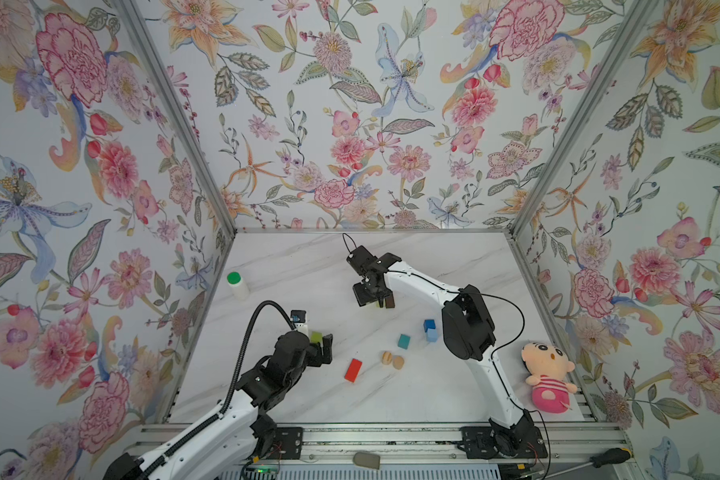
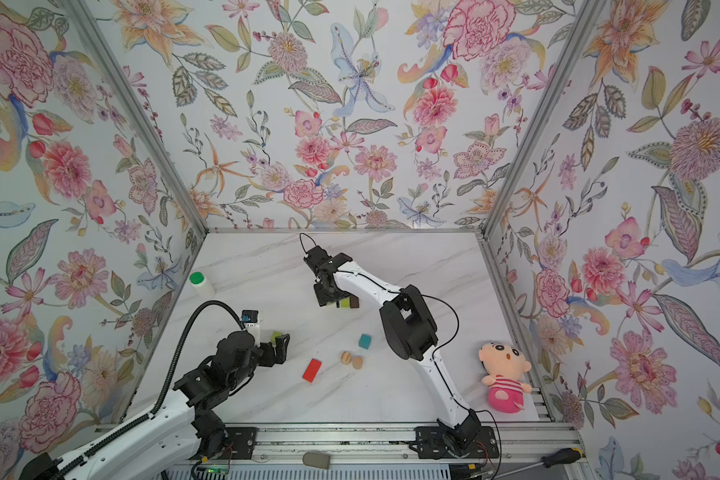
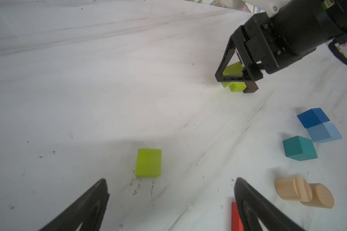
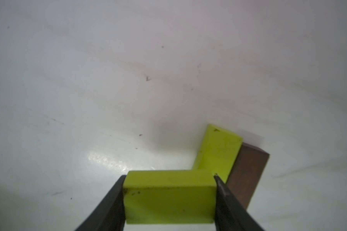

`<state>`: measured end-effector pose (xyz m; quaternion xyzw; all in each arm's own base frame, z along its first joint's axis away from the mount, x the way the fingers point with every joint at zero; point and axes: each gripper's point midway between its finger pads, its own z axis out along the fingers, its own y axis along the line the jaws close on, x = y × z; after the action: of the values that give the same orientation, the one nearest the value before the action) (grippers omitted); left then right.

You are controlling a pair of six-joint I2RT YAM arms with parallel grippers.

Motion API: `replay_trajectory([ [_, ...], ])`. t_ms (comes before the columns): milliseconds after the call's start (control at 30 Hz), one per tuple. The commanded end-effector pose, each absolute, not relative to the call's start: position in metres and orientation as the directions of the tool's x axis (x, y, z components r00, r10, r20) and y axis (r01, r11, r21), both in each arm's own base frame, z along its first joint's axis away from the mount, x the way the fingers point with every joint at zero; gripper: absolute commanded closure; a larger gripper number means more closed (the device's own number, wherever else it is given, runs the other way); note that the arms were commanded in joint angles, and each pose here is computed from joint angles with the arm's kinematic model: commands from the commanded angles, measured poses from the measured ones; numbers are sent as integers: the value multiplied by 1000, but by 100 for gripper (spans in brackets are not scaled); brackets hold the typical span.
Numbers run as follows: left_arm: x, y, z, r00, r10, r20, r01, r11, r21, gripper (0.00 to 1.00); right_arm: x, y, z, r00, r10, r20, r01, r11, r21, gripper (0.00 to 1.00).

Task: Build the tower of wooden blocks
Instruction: 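Carry the lime-green bar over the brown and green pair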

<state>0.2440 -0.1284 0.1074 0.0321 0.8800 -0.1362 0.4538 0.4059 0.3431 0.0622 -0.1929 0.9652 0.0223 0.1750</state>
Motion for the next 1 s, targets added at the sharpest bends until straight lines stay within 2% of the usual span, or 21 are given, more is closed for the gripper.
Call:
replay_trajectory([
  [0, 253, -133, 125, -549, -46, -835, 197, 963, -183, 1, 422, 320, 87, -889, -251, -384, -264, 964, -22, 47],
  [367, 267, -148, 138, -538, 1, -843, 243, 958, -154, 1, 440, 307, 77, -922, -117, -368, -138, 990, 31, 47],
  [967, 269, -152, 134, -542, 18, -840, 268, 951, -153, 1, 428, 297, 47, -948, -105, -301, -111, 994, 4, 46],
])
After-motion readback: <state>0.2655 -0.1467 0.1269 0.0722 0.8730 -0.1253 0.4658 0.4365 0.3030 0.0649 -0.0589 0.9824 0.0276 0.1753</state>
